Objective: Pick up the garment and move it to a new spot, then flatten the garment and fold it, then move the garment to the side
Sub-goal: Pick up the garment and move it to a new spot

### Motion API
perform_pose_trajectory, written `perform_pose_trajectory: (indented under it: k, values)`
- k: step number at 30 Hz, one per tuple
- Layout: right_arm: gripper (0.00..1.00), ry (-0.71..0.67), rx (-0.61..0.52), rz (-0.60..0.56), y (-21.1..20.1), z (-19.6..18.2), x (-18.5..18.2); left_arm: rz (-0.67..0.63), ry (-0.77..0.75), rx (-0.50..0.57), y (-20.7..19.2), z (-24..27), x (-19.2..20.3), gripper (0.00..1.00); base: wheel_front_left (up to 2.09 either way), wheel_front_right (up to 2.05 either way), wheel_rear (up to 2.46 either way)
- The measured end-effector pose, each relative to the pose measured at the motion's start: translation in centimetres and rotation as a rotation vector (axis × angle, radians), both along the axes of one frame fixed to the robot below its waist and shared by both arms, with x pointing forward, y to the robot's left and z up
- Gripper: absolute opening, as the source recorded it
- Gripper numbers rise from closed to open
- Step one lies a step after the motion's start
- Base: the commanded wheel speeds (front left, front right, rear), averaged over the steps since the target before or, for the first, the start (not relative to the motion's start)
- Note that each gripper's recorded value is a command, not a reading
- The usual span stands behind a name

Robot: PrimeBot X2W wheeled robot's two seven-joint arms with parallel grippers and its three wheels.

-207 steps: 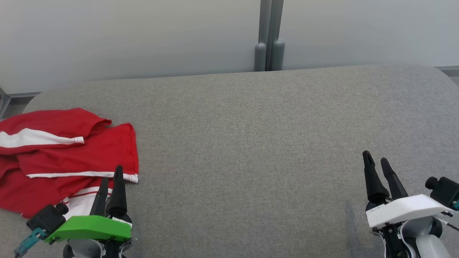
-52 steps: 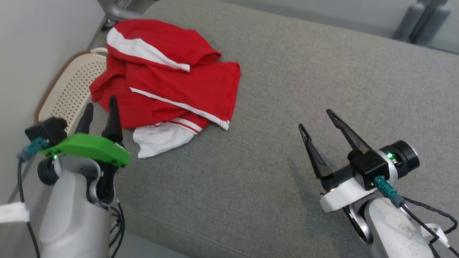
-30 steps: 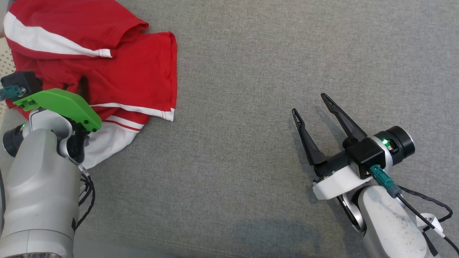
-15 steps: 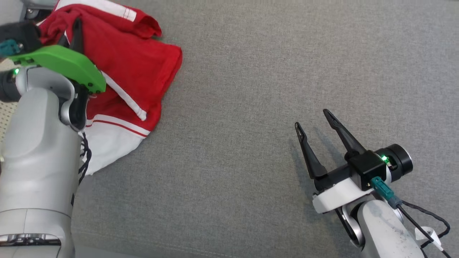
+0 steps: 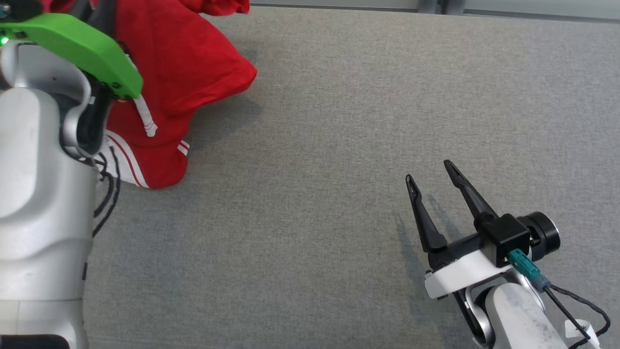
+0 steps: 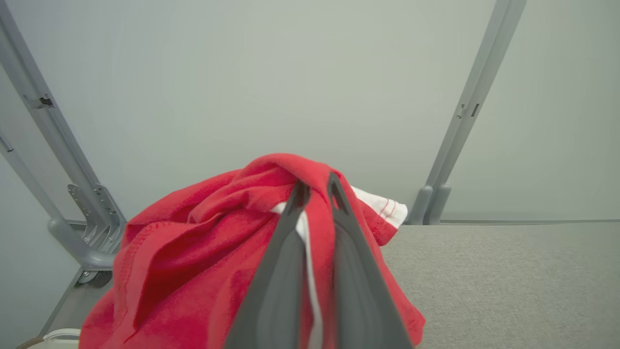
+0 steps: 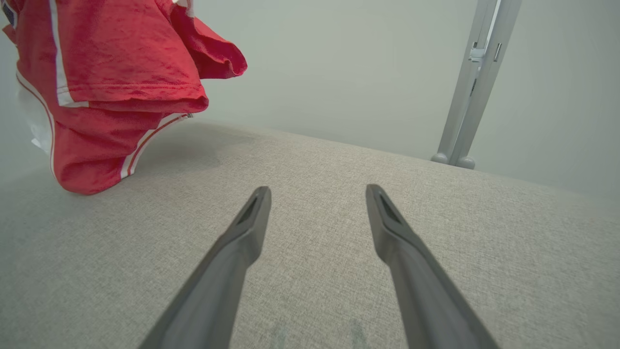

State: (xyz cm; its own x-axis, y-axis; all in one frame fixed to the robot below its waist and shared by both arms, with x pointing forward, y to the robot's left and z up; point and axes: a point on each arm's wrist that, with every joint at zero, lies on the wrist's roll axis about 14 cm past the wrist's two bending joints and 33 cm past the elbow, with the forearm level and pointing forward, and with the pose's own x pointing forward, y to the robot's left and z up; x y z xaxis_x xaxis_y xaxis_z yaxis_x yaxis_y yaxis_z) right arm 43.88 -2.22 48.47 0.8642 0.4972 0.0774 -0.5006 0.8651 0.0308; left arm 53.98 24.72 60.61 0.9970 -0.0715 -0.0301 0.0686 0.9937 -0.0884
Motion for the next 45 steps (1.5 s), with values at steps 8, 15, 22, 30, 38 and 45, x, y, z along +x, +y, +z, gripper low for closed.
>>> perform_pose_trajectory:
  k: [8,15,22,30,38,45]
  values:
    - [1.00,0.006,0.022,-0.067,-2.4,0.6,-1.0,-0.385,0.009,-0.082,-15.5,0.0,-2.7,0.00,0.00,0.00,0.00]
    - [1.00,0.008,0.022,-0.158,-5.6,0.9,-1.7,-0.641,0.059,-0.131,-25.7,-1.4,-6.8,0.00,0.00,0.00,0.00]
    - [1.00,0.026,0.027,-0.239,-8.4,0.7,-2.8,-0.740,0.145,-0.136,-30.8,-4.4,-8.4,0.00,0.00,0.00,0.00]
    - [1.00,0.056,0.028,-0.324,-11.2,0.1,-4.4,-0.671,0.385,-0.052,-29.2,-14.6,-9.0,0.00,0.00,0.00,0.00]
    - [1.00,0.051,0.026,-0.330,-11.4,0.3,-4.7,-0.591,0.414,-0.066,-26.8,-16.8,-9.4,1.00,0.00,0.00,0.00]
    - [1.00,0.040,0.019,-0.304,-10.6,0.6,-4.7,-0.556,0.290,-0.107,-24.8,-12.7,-9.7,1.00,0.00,0.00,0.00]
